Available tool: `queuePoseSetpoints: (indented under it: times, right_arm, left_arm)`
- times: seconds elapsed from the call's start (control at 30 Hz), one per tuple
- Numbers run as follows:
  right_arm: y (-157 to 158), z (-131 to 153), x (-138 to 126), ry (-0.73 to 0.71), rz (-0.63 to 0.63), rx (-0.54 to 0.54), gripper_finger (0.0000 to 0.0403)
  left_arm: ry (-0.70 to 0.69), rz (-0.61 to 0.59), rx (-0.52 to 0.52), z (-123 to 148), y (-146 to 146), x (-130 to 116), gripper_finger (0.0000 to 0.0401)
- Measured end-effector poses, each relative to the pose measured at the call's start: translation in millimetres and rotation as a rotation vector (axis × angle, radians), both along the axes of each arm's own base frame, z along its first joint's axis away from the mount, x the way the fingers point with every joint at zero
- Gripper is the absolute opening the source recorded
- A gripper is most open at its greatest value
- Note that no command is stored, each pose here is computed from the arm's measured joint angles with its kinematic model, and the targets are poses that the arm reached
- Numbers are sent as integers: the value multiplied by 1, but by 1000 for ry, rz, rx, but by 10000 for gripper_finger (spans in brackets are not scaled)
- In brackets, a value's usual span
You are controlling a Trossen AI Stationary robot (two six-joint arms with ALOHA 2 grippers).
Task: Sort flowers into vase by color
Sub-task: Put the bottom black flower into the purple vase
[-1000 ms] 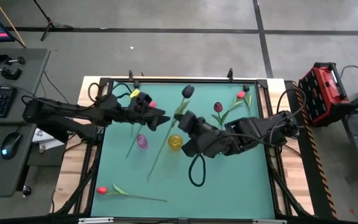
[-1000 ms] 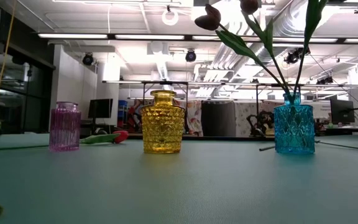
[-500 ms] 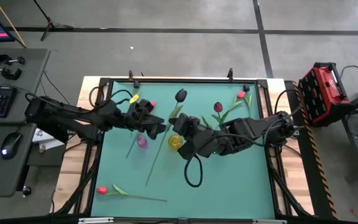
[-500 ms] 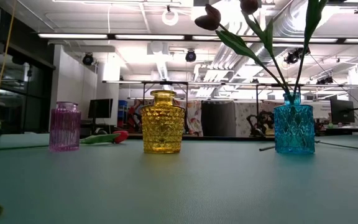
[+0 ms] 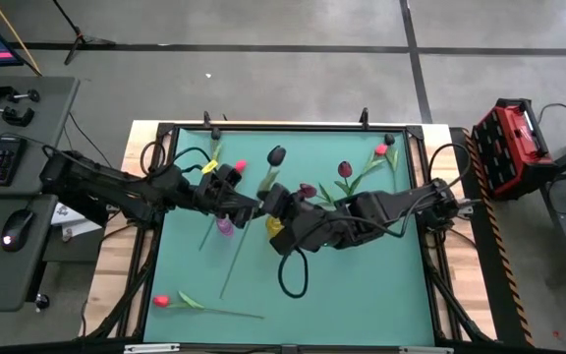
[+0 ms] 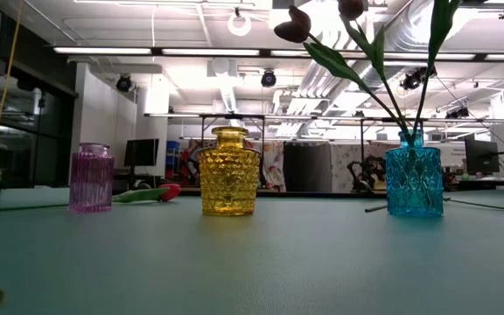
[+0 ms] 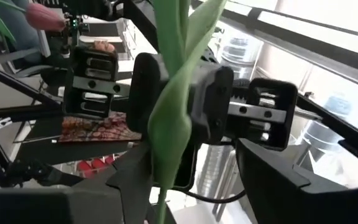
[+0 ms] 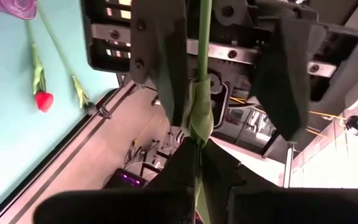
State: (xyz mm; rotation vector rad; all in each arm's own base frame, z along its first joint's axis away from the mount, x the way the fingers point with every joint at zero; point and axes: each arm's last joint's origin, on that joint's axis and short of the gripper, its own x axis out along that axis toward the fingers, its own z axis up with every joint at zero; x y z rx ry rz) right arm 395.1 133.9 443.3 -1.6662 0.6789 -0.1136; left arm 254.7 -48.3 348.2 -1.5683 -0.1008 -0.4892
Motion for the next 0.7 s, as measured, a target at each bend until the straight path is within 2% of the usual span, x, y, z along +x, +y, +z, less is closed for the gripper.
queuePoseSetpoints:
  times: [0.17, 0.4, 0.57, 0.7]
  right_arm:
    - [2, 1, -1, -8, 5, 6, 0]
    - [5, 2, -1, -23, 7, 15, 0]
    - [6, 3, -1, -65, -3, 63, 5]
    - [7, 7, -1, -115, -11, 121, 41]
  left_arm:
    - [3, 1, 1, 0, 0, 0, 147]
    - [16, 6, 64, -3, 0, 1, 14]
    - [27, -5, 76, -4, 0, 1, 9]
    - [23, 0, 75, -3, 1, 1, 4]
